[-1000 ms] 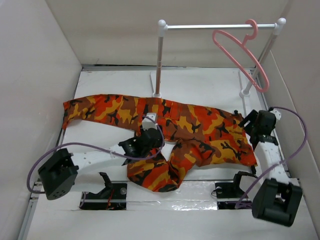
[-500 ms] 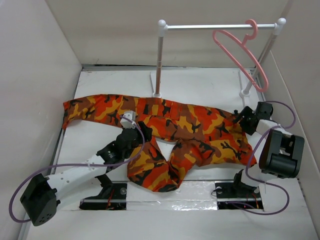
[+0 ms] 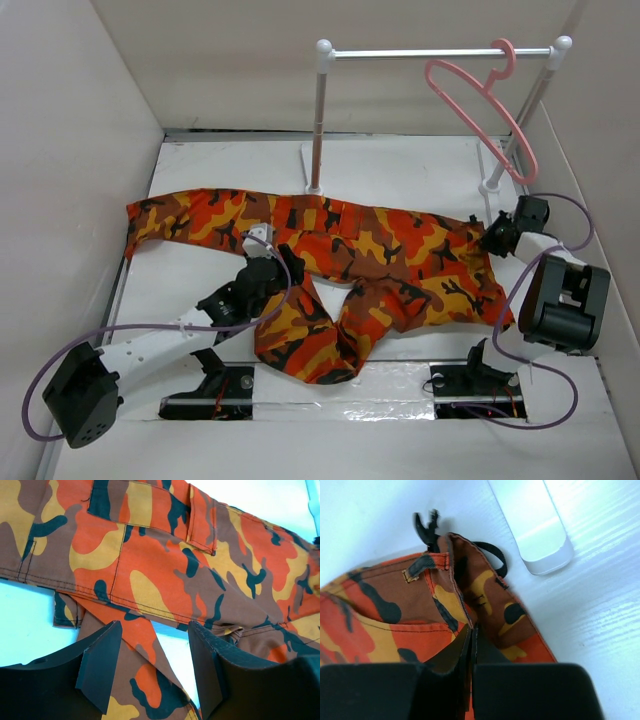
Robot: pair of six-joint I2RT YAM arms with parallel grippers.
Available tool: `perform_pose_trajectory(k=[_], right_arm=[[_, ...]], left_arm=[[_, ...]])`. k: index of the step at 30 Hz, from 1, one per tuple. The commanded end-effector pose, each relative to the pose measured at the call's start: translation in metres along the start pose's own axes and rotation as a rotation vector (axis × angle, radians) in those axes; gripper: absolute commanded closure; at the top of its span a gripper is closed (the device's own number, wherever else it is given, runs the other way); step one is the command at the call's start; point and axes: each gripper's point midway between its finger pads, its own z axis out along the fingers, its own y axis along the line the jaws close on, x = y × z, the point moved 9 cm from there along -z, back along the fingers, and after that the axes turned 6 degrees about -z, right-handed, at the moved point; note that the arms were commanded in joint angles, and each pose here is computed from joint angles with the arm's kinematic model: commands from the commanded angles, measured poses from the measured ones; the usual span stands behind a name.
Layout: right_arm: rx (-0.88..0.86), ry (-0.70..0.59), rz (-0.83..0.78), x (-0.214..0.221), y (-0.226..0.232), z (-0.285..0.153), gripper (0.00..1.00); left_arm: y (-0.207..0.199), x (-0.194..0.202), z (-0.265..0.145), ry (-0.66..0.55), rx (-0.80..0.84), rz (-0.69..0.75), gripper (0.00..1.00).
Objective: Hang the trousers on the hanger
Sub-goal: Flatten out the trousers at the center of the board.
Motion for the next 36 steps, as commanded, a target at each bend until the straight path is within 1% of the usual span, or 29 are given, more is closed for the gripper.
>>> perform_pose_trajectory(k=[1,3,7,8,10,12,13,16,17,18,19,21,22,23,24,25,27,28,29,30,31,32,34,35,36], right_arm=[[-0.011,-0.256,-0.007,-0.042,0.011,-0.042,1.0],[0.013,-0.355,0.003,-0.058,0.011,-0.056,1.0],[0.052,-0.39,0.007,-0.087,0.014,-0.067,1.0],[0.075,-0.38,0.011,-0.091,0.012,-0.06,1.0],[0.093,-0.41,0.023,-0.102,0.012,-0.058,1.0],[0.083,-0.424,0.03,-0.106,0.013,-0.054,1.0],[0.078,-0.466,0.034,-0.112,0.012,-0.056,1.0],[0.115,-0.538,0.057,-0.122,0.008,-0.05,1.0],[0.123,-0.493,0.06,-0.121,0.005,-0.039,1.0],[0.125,-0.487,0.06,-0.125,0.005,-0.034,1.0],[0.149,-0.42,0.055,-0.119,0.002,-0.027,0.9],[0.126,-0.38,0.049,-0.122,0.004,-0.022,0.75],[0.092,-0.36,0.033,-0.119,0.011,-0.021,0.55],[0.067,-0.368,0.018,-0.117,0.019,-0.024,0.44],[0.062,-0.361,0.011,-0.106,0.022,-0.026,0.35],[0.013,-0.413,-0.018,-0.104,0.042,-0.043,0.27],[-0.033,-0.436,-0.045,-0.088,0.059,-0.056,0.27],[-0.051,-0.42,-0.056,-0.069,0.061,-0.055,0.32],[-0.119,-0.449,-0.092,-0.056,0.08,-0.073,0.42],[-0.166,-0.442,-0.118,-0.043,0.086,-0.077,0.55],[-0.196,-0.424,-0.148,-0.021,0.087,-0.074,0.87],[-0.281,-0.433,-0.201,-0.004,0.106,-0.087,0.99],[-0.421,-0.394,-0.312,0.025,0.124,-0.093,1.0],[-0.466,-0.35,-0.36,0.043,0.131,-0.094,1.0],[-0.56,-0.292,-0.446,0.07,0.153,-0.102,1.0]], left_arm=[[0.001,-0.003,0.003,-0.028,-0.02,-0.026,0.47],[0.002,-0.002,0.003,-0.026,-0.036,-0.027,0.45],[0.004,0.004,0.006,0.005,-0.06,-0.021,0.45],[0.007,0.007,0.006,0.018,-0.071,-0.017,0.45],[0.013,0.013,0.005,0.039,-0.096,-0.014,0.45],[0.019,0.017,0.004,0.046,-0.116,-0.017,0.45],[0.022,0.017,0.004,0.042,-0.13,-0.023,0.45],[0.032,0.025,0.003,0.054,-0.162,-0.021,0.45],[0.034,0.028,0.004,0.067,-0.178,-0.015,0.45],[0.034,0.028,0.003,0.068,-0.18,-0.015,0.45],[0.036,0.03,0.005,0.081,-0.194,-0.008,0.45],[0.036,0.031,0.005,0.097,-0.207,-0.008,0.45],[0.036,0.032,0.005,0.104,-0.211,-0.01,0.45],[0.036,0.033,0.005,0.111,-0.208,-0.012,0.45],[0.035,0.034,0.005,0.121,-0.204,-0.011,0.45],[0.035,0.036,0.007,0.136,-0.203,0.0,0.44],[0.029,0.037,0.009,0.167,-0.181,0.003,0.46],[0.029,0.04,0.012,0.188,-0.183,0.013,0.47],[0.021,0.041,0.012,0.192,-0.154,0.014,0.5],[0.017,0.042,0.013,0.193,-0.143,0.013,0.51],[0.016,0.043,0.015,0.2,-0.147,0.011,0.51],[0.009,0.041,0.018,0.196,-0.131,-0.006,0.52],[0.009,0.041,0.023,0.178,-0.159,-0.016,0.52],[0.009,0.038,0.026,0.144,-0.177,-0.024,0.52],[0.008,0.037,0.029,0.134,-0.184,-0.026,0.52]])
